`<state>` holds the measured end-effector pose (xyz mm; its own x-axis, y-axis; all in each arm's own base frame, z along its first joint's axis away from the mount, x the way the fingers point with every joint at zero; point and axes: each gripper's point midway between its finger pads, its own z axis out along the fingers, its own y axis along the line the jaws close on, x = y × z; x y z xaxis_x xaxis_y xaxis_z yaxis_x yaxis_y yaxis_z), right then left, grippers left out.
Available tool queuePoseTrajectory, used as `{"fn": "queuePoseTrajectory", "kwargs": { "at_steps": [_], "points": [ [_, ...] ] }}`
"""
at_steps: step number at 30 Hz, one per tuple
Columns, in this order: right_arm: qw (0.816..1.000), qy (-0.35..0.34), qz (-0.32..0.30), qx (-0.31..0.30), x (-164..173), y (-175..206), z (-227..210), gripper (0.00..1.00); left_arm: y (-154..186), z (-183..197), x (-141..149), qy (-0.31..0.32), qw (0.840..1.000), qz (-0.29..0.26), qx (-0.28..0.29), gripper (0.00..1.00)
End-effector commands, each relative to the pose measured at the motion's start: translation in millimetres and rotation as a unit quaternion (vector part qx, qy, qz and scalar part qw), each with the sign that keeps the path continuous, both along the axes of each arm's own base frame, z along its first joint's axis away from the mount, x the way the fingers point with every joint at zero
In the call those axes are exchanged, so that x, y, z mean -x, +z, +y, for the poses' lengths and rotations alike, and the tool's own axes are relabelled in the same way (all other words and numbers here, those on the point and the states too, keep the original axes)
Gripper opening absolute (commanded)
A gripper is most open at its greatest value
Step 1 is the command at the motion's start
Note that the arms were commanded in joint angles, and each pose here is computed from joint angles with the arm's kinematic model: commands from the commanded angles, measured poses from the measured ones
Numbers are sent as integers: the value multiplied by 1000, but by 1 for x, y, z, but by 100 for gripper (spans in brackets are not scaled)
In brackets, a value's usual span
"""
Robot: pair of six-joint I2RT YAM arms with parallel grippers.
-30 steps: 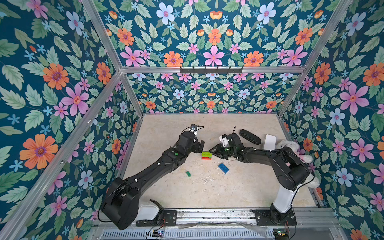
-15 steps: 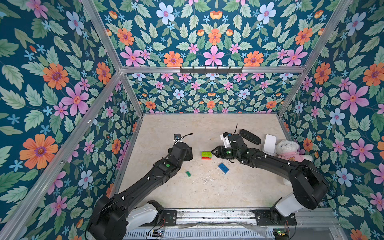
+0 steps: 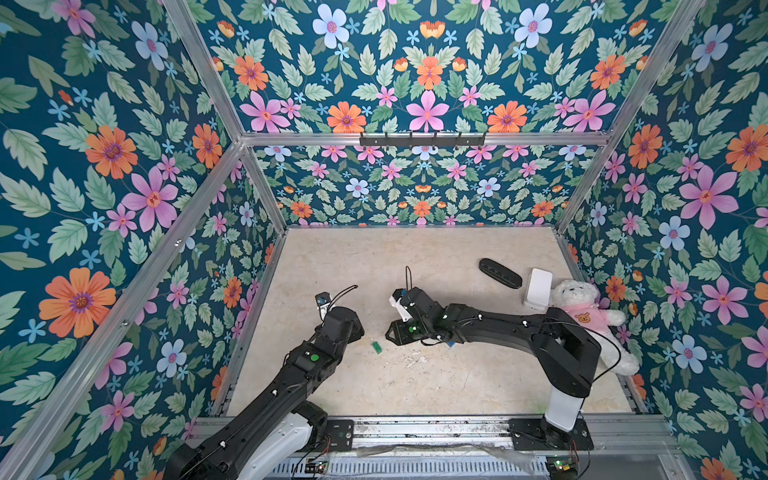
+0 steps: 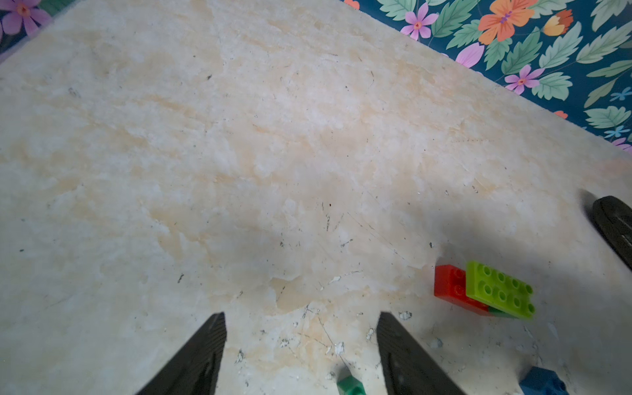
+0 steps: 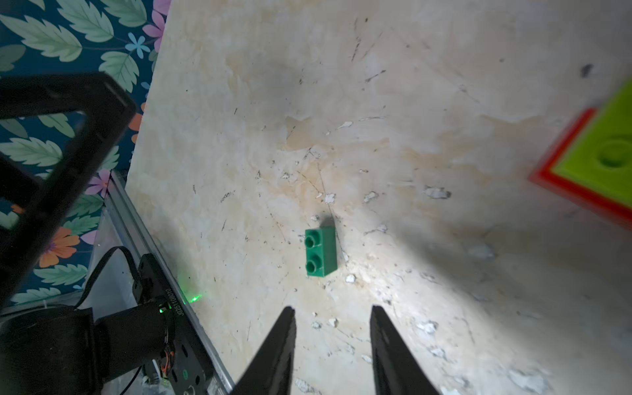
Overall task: Assemble the number 5 with lego
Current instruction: Pick up the lego brick from the center of the board.
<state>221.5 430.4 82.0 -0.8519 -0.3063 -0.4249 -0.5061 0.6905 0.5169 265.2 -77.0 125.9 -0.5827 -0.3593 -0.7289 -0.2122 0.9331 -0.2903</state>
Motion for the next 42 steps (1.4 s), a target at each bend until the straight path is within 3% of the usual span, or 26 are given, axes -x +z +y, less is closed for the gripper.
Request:
{"fn": "queuePoseTrajectory", "kwargs": {
  "at_steps": [1,16,25,33,42],
  "points": [
    [999,5,-6,35,3,-14,4,39,0,-3,-3,-5,999,4,40,76],
    [994,51,-4,97,14,-39,26,38,-12,1,-5,-7,997,20,69,75],
    [994,24,-54,87,-13,2,7,45,-23,-10,5,-37,994,45,91,72],
    [991,61,-23,116,11,-30,23,43,-27,-6,7,-23,994,45,94,72],
    [989,68,-10,128,13,-44,33,37,-30,-5,8,-22,994,49,91,72]
  ]
}}
